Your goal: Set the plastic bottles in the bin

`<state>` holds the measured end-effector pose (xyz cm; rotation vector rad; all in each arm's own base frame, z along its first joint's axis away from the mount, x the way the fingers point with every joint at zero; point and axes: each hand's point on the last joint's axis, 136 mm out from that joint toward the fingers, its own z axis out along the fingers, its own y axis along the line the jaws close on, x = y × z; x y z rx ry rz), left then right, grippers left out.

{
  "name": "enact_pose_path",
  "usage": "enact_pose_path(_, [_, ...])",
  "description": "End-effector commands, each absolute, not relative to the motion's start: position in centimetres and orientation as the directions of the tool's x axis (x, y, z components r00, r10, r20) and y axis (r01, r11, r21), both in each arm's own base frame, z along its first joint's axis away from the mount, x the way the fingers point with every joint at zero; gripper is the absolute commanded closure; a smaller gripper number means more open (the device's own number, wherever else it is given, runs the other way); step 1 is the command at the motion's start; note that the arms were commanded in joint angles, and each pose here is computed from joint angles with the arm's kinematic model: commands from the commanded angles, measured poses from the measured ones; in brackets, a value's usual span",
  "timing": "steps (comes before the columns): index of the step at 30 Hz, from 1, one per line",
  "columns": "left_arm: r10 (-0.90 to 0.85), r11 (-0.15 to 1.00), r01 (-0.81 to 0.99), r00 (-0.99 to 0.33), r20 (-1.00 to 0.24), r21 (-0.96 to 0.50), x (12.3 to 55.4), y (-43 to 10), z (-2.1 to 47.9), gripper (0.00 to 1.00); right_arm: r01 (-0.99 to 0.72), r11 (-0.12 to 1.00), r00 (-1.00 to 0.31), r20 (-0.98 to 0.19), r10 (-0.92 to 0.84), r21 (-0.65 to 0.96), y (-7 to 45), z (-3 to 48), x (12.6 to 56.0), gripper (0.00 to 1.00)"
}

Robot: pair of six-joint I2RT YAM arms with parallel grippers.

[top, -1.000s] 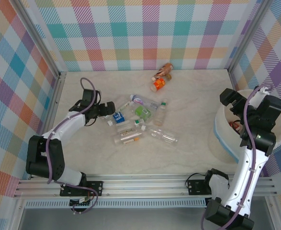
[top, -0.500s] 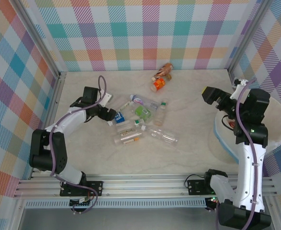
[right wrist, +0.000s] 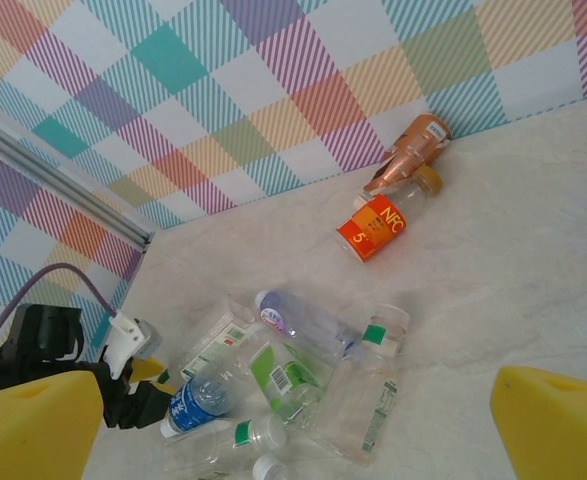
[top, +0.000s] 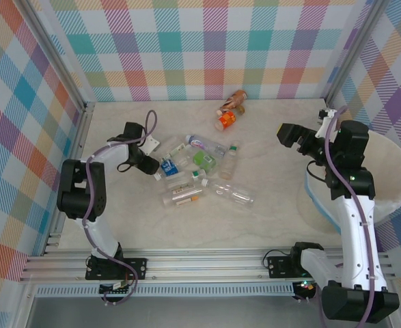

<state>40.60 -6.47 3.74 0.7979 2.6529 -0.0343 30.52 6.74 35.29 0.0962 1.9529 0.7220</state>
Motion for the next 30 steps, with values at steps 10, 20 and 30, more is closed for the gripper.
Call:
enact_pose_path(10, [0.523, 0.84, 0.537, -0.764, -0.378, 0.078, 40.4, -6.3, 3.1, 0.54, -0.274, 0.841, -0.446, -0.836, 0.319, 0.467, 7.4, 36.6, 30.2, 0.0])
enact_pose_path(20, [0.478, 0.862, 0.496, -0.72, -0.503, 0.108, 40.8, -7.2, 7.9, 1.0, -0.296, 0.84, -0.463, -0.838, 0.289, 0.454, 8.4, 36.7, 30.4, 0.0])
enact_pose_path(30, [0.341, 0.89, 0.452, -0.584, -0.736, 0.054, 40.7, -9.0, 15.7, 1.0, -0.373, 0.782, -0.494, -0.821, 0.288, 0.499, 11.5, 36.9, 30.7, 0.0])
